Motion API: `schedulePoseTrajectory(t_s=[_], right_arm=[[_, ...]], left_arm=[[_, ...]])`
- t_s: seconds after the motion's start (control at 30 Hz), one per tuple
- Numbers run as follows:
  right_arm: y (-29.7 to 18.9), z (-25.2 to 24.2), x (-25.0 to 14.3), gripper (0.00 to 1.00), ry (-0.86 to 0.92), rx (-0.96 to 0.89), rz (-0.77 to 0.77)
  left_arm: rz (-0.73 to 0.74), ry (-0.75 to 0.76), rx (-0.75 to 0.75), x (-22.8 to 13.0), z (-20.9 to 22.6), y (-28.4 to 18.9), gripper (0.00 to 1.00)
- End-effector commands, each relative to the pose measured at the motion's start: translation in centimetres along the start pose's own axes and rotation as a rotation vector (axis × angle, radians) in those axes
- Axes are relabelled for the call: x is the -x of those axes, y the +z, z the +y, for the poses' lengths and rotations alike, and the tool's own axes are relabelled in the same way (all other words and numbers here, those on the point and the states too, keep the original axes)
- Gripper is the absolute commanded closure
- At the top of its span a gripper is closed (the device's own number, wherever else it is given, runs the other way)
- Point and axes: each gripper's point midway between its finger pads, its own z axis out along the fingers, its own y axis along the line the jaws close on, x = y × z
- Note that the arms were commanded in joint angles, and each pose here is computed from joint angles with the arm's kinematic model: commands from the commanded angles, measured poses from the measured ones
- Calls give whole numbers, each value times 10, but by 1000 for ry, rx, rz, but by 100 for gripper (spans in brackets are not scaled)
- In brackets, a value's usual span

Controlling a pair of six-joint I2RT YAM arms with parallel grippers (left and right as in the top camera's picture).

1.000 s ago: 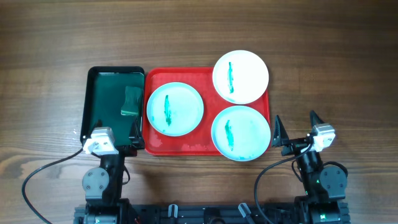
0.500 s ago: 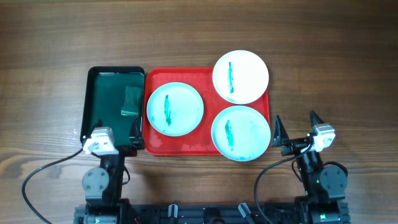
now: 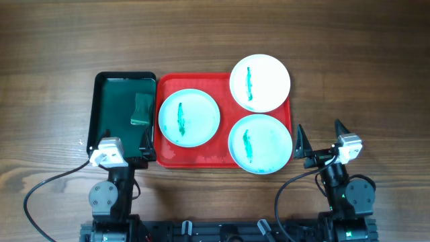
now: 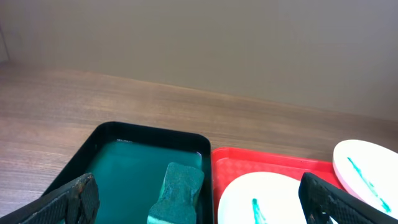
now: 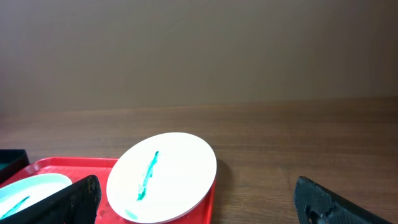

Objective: Clean dirty plates on tray and stack at the side

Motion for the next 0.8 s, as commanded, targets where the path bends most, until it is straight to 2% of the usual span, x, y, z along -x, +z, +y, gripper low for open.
schedulePoseTrajectory(t_s=[0.0,0.4,0.77], right_arm=[[0,2,-1,0,15,10,2],[-3,13,19,0,7,66,-24],[10,14,35,0,17,55,62]], left_arm=[[-14,1,-18,3,-3,0,0],[-37,1,-45,32,-12,-10,0],[5,2,-29,53,-14,-20,0]])
